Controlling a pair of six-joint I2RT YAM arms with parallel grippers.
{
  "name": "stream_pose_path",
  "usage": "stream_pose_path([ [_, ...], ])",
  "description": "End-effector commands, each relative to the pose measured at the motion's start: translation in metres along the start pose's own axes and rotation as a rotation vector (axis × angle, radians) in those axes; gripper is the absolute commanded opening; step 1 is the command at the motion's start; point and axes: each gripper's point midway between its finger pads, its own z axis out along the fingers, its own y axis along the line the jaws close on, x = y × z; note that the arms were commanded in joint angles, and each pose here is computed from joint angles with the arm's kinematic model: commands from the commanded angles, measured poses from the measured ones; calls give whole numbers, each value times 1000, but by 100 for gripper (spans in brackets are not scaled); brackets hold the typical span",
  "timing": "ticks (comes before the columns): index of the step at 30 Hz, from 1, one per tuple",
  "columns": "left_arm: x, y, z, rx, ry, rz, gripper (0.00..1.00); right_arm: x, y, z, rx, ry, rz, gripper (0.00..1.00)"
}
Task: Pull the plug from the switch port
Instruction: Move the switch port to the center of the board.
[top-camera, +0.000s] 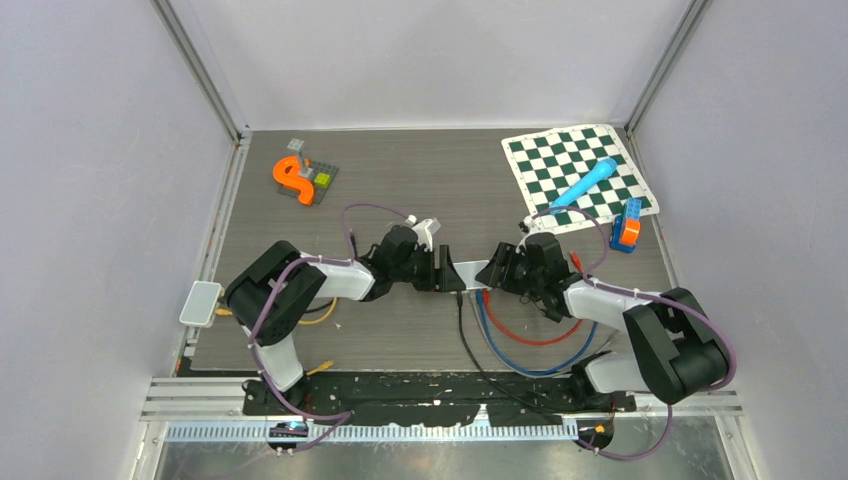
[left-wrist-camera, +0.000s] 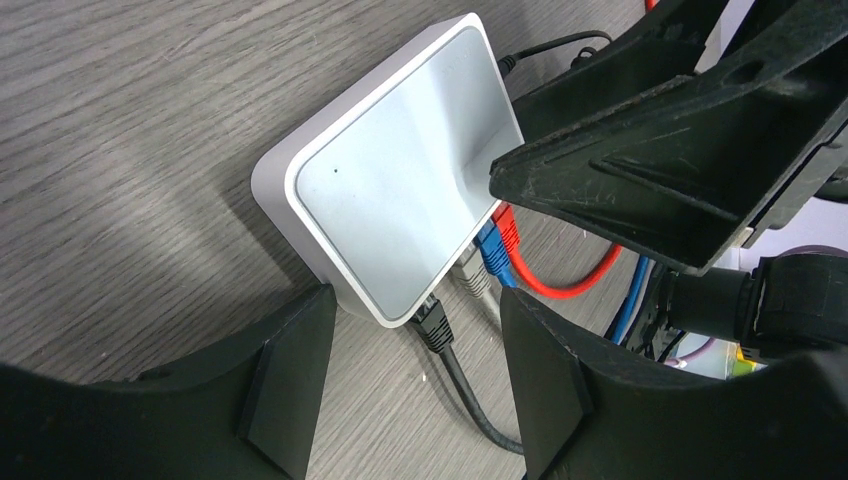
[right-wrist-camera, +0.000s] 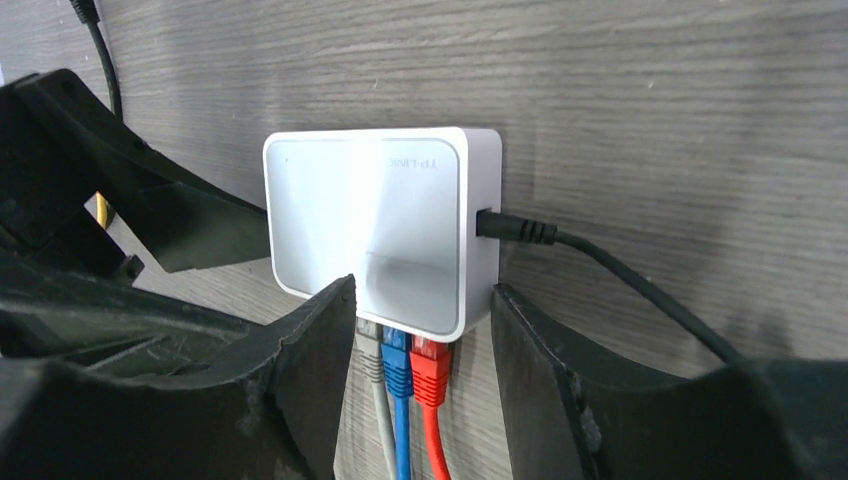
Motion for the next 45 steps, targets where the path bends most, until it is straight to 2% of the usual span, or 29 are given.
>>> stream_pose_path([
  [1, -13, -14, 5, 48, -24, 43, 63, 11, 25, -8, -99, 3, -7, 58],
  [10, -7, -12, 0, 42, -15, 41, 63, 9, 38, -19, -119, -19, -55, 58],
  [15, -8, -11, -6, 28, -32, 46, 65, -18, 10, -32, 89, -116, -110, 62],
  [18, -8, -8, -10, 9, -42, 51, 66, -38, 17, -38, 88, -166, -149, 65],
  [27, -11, -11, -14, 11, -56, 58, 67, -66, 25, -19, 87, -102, -202, 68],
  [35, -15, -14, -12, 16, -60, 67, 67, -80, 16, 17, 21, -23, -142, 69],
  [45, -15, -12, -2, 17, -41, 58, 67, -47, 9, 33, -71, 77, -76, 69],
])
